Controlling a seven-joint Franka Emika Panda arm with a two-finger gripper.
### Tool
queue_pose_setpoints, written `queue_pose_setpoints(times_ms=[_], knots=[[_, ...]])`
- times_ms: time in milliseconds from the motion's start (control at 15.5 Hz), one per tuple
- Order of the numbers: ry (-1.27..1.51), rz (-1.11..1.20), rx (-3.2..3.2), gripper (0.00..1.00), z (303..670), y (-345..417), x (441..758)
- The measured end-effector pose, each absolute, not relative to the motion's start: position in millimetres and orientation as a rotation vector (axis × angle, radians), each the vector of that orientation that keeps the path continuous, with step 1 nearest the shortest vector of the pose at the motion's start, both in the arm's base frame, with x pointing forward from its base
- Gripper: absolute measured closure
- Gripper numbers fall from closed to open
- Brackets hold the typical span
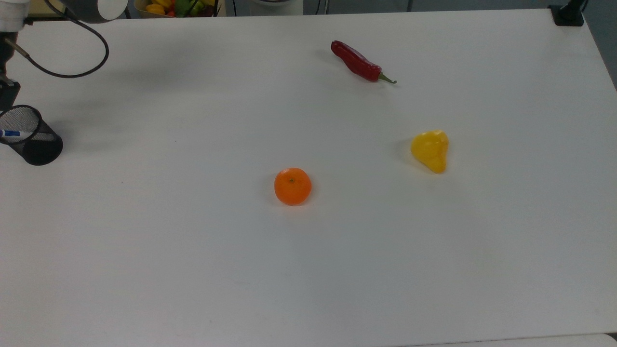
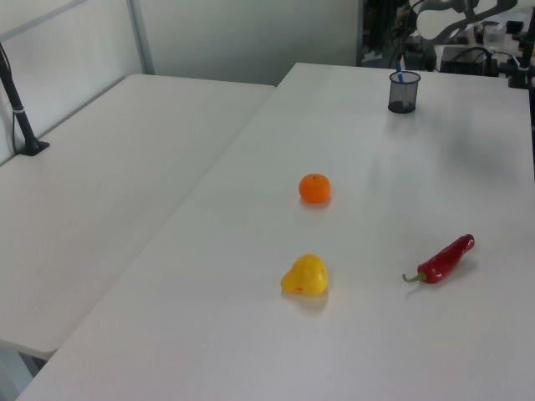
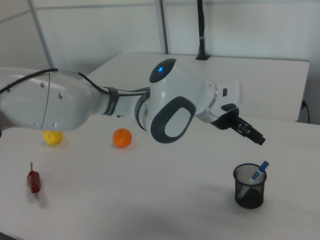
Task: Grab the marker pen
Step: 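Move the gripper over the black mesh pen cup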
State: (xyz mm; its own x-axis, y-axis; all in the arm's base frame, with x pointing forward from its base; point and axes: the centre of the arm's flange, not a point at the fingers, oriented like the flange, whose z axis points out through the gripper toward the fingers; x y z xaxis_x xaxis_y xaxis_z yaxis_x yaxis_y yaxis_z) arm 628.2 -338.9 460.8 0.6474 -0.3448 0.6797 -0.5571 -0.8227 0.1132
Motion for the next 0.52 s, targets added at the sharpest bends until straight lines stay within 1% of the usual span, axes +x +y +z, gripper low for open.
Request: queue_pose_setpoints(times_ms=[64, 129, 387, 516], knots=[[-0.718, 0.958, 2.555, 0.39, 456.4, -338.9, 629.3], [-0.717, 0.950, 2.556, 0.43, 451.6, -339.4, 630.1], [-0.739, 0.897, 2.554, 0.44, 428.5, -354.7, 625.5], [-0.753, 0.893, 2.540, 0.44, 422.7, -365.7, 620.7]])
